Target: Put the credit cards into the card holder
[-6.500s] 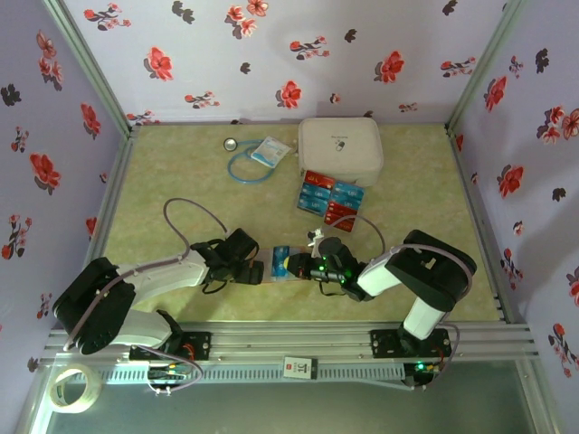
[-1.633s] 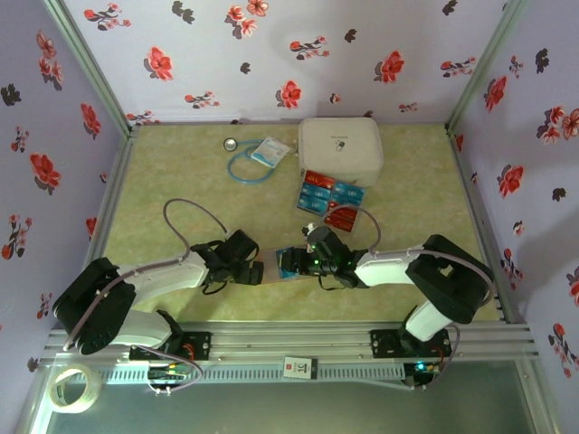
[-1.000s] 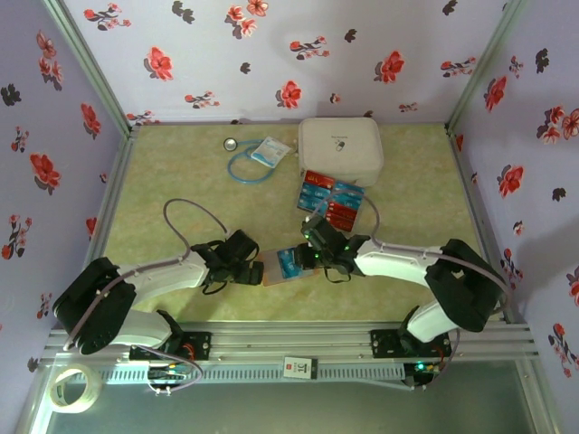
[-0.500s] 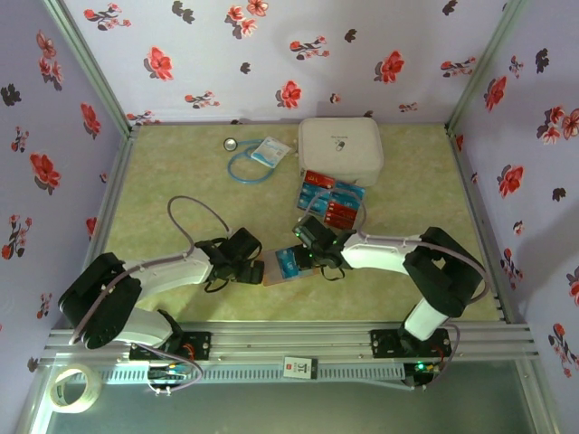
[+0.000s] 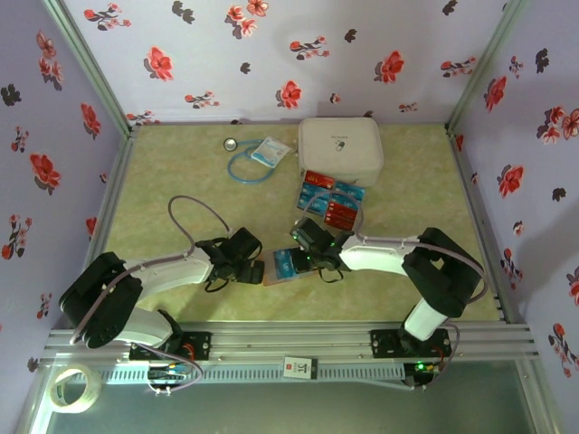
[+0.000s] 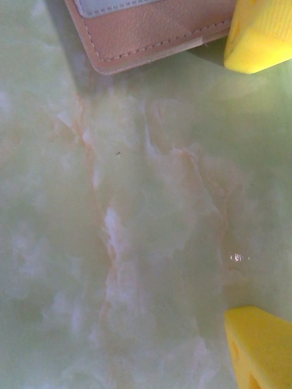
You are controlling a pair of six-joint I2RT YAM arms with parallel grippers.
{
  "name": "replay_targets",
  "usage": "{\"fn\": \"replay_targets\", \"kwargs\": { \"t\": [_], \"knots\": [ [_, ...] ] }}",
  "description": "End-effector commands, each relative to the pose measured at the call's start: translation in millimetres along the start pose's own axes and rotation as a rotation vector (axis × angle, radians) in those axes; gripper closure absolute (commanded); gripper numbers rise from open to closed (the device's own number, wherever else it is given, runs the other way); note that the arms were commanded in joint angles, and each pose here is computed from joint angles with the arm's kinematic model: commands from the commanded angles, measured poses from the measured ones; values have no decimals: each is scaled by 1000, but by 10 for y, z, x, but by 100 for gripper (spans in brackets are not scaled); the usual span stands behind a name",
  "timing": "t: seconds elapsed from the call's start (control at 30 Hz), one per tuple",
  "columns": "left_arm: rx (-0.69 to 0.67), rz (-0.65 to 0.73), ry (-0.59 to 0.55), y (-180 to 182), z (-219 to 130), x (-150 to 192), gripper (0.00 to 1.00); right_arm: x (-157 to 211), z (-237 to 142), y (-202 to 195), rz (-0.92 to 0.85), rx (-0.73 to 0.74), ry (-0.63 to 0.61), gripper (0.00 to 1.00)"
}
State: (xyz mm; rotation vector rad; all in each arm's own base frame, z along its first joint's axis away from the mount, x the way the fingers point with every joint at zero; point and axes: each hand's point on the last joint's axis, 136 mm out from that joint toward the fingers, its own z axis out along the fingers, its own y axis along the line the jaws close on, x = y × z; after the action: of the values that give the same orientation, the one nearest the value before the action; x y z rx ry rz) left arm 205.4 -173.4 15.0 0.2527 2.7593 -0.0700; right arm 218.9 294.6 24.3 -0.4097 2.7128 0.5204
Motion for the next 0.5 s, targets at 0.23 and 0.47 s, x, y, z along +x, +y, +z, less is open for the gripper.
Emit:
{"fn": "replay_targets", "kwargs": {
  "t": [0.23,0.47],
  "knots": [
    [-8,19,-2,-12,84,-16,0,6,24,243,-8,-46,4,86],
    [-9,23,-1,-9,97,-8,0,8,59,280,-29,-29,13,85]
  ]
}}
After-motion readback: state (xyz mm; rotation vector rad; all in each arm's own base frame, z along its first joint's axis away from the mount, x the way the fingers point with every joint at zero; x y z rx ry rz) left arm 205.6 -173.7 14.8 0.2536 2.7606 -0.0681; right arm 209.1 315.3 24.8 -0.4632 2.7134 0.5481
